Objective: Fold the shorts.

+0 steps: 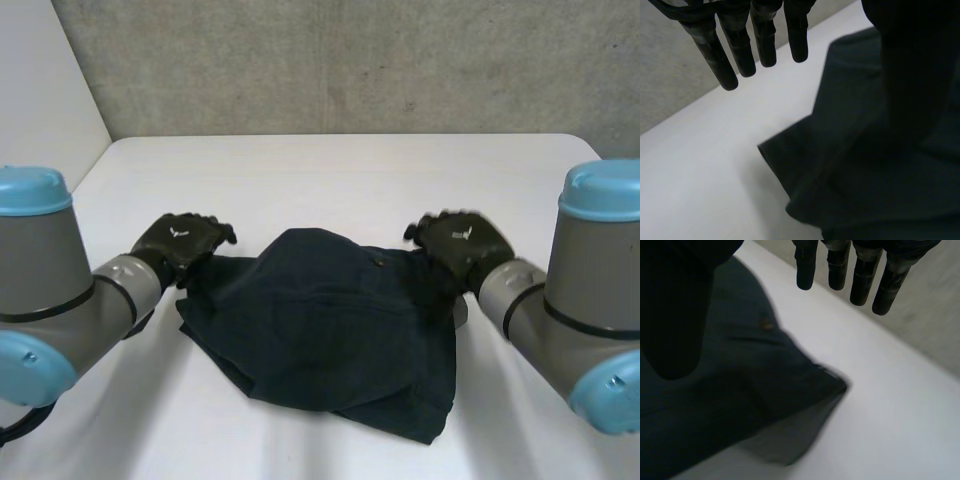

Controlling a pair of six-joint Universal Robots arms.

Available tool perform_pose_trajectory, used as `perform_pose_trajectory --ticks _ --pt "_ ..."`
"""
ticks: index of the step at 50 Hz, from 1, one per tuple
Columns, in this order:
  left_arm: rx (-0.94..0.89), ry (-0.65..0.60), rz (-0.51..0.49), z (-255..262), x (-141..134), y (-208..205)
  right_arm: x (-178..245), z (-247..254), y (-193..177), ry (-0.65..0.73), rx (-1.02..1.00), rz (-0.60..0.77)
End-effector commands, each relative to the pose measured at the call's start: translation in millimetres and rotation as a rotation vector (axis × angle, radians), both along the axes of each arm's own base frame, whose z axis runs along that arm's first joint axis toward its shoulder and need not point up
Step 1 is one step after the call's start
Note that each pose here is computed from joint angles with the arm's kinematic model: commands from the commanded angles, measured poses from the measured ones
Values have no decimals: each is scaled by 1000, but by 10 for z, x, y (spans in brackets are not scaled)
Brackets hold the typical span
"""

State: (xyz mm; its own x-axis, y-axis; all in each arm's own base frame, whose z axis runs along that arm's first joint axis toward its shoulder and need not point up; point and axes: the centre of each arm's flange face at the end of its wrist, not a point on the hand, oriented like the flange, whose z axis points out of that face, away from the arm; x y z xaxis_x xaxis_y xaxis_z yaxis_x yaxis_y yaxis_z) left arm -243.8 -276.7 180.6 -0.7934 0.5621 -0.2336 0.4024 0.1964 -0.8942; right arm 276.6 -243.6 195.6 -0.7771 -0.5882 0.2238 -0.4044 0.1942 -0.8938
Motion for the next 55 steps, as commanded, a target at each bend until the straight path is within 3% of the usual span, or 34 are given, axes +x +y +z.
perform_pose_trajectory --ticks 1,12,19,26,31,35,46,55 --pt "39 -68 -61 -237 118 -98 12 -250 101 -98 183 -8" --pt "70 -115 -74 -450 115 -156 80 -489 -19 -115 166 -5" --pt "56 -107 -81 -400 74 -137 117 -221 -81 -144 64 9" --pt "-200 -39 -11 526 124 -81 122 628 -24 -121 -229 71" --pt "-439 80 45 1414 222 153 66 1218 56 -66 -412 84" --pt "-572 159 54 1924 284 372 17 1709 127 -102 -516 66" --pt "-702 338 76 2919 430 762 -184 2709 516 -226 -775 42" --pt "-790 414 82 3271 527 1080 -427 3136 990 -307 -917 33"
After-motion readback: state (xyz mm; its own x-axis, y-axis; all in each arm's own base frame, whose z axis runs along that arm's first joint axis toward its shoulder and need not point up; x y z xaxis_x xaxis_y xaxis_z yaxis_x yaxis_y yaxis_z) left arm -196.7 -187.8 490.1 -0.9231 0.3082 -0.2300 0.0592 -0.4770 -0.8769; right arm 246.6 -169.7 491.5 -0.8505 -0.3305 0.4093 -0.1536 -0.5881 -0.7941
